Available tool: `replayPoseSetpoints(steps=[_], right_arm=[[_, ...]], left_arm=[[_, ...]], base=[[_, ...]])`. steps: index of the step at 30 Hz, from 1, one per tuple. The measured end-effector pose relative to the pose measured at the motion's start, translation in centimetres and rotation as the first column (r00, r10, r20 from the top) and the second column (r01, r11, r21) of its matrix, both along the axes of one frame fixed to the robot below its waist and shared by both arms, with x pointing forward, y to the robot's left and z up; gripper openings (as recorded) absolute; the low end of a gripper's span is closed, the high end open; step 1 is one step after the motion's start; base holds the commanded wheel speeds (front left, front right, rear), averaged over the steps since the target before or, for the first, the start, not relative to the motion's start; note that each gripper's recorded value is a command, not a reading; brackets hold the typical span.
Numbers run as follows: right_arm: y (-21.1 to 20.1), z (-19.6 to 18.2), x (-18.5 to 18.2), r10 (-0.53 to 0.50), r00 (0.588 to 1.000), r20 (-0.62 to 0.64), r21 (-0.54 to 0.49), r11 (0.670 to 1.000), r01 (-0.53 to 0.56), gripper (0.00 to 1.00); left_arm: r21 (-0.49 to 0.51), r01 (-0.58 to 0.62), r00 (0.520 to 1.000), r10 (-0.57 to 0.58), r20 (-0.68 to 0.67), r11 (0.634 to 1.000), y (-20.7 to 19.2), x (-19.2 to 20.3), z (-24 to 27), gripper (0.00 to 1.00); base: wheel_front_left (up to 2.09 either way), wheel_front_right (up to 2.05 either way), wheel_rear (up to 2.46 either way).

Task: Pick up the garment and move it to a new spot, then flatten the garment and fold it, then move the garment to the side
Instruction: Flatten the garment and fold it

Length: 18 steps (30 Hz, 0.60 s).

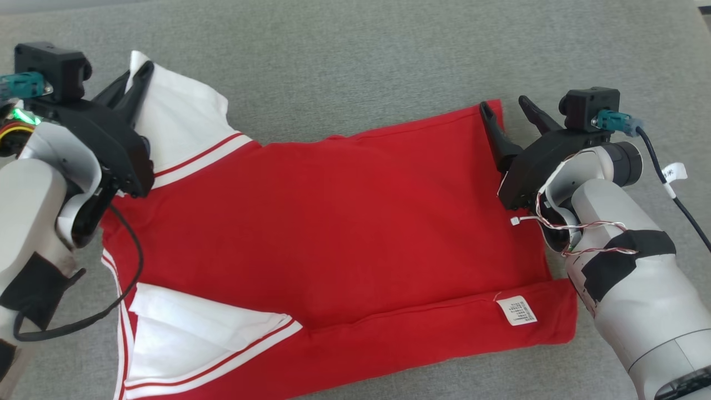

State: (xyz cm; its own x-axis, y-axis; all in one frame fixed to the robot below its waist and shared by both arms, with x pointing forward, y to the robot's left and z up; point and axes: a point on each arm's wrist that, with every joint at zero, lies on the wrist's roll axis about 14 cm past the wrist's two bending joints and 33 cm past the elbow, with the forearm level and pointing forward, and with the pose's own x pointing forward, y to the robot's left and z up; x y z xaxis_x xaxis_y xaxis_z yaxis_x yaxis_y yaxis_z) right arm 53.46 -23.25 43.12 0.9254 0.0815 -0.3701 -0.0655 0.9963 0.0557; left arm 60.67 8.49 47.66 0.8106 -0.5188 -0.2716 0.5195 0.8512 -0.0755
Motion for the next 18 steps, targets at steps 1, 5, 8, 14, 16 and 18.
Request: replayPoseSetpoints(steps=[1, 5, 8, 14, 16, 18], right_arm=[[0.0, -0.3, 0.1, 0.001, 1.0, -0.015, -0.001, 1.0, -0.001, 1.0], [0.4, -1.2, 0.3, 0.005, 0.999, -0.045, 0.005, 1.0, -0.005, 1.0], [0.5, -1.7, 0.3, 0.007, 0.998, -0.067, 0.008, 1.0, -0.006, 0.88], [0.7, -2.2, 0.4, 0.007, 0.997, -0.076, 0.022, 1.0, -0.006, 0.0], [0.8, -1.8, 0.8, 0.009, 0.998, -0.058, 0.023, 1.0, -0.008, 0.0], [0.5, -1.0, 1.5, 0.004, 1.0, -0.026, 0.019, 1.0, -0.003, 0.0]], left_arm=[[-0.003, 0.001, 1.0, -0.001, 0.002, 1.0, -0.1, 0.0, 0.0, 0.0], [-0.008, 0.006, 1.0, -0.006, 0.009, 1.0, -0.2, -0.1, 0.0, 0.0], [-0.008, 0.009, 1.0, -0.009, 0.01, 1.0, -0.2, 0.0, -0.1, 0.0], [-0.012, 0.015, 1.0, -0.014, 0.019, 1.0, -0.5, 0.3, -0.1, 0.0], [-0.01, 0.014, 1.0, -0.014, 0.018, 1.0, -0.4, 0.4, -0.2, 0.0], [-0.02, -0.001, 0.999, 0.001, 0.037, 1.0, -0.1, 0.7, 0.2, 0.0]], base=[[0.0, 0.0, 0.0], [0.0, 0.0, 0.0], [0.0, 0.0, 0.0], [0.0, 0.0, 0.0], [0.0, 0.0, 0.0], [0.0, 0.0, 0.0]])
